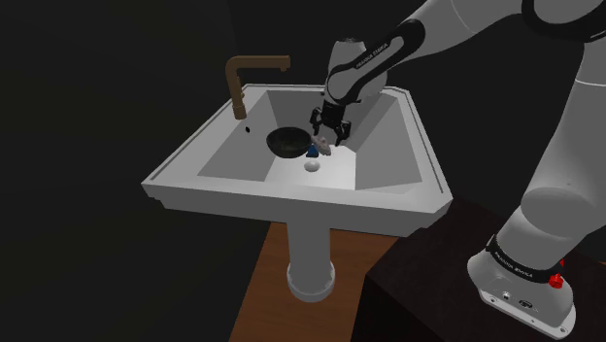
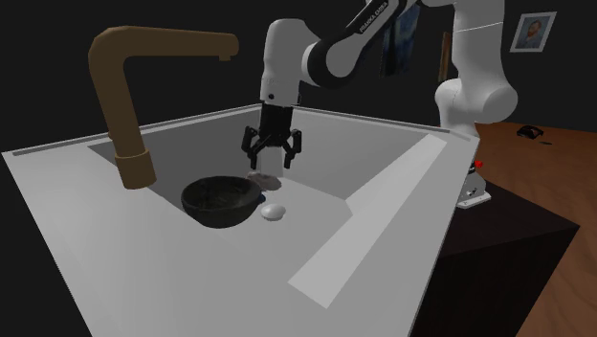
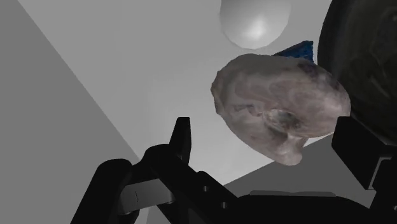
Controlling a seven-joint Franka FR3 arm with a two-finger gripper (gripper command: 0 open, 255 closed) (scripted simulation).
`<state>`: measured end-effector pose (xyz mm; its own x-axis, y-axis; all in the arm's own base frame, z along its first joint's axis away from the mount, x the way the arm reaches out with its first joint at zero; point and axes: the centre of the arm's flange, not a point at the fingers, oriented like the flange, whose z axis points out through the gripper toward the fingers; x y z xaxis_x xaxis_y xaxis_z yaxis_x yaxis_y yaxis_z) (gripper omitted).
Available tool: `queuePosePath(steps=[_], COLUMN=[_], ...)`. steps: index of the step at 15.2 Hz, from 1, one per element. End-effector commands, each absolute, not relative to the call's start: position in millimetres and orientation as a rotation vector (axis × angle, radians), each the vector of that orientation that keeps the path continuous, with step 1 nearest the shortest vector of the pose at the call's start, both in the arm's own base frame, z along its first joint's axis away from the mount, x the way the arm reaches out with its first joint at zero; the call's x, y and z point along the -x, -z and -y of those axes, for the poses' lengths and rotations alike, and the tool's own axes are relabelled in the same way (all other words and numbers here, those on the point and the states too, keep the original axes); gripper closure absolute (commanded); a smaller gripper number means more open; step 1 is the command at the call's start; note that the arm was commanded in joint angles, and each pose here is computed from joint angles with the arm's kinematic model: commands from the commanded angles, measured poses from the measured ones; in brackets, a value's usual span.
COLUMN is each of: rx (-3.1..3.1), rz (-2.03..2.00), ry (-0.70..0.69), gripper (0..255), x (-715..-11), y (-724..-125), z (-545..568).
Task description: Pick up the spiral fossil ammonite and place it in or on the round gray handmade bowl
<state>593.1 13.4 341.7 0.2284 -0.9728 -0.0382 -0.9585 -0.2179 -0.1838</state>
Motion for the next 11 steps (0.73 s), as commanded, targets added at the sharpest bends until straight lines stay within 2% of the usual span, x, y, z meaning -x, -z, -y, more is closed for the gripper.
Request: queuePosePath(steps=[1, 11], rx=[2.324, 2.324], rz=[-1.852, -1.852], ry=[0.124, 0.124], gripper=[0, 0], x=[-593.1, -595.3], y=[-330.5, -317.1], z=[-14.8, -15.9])
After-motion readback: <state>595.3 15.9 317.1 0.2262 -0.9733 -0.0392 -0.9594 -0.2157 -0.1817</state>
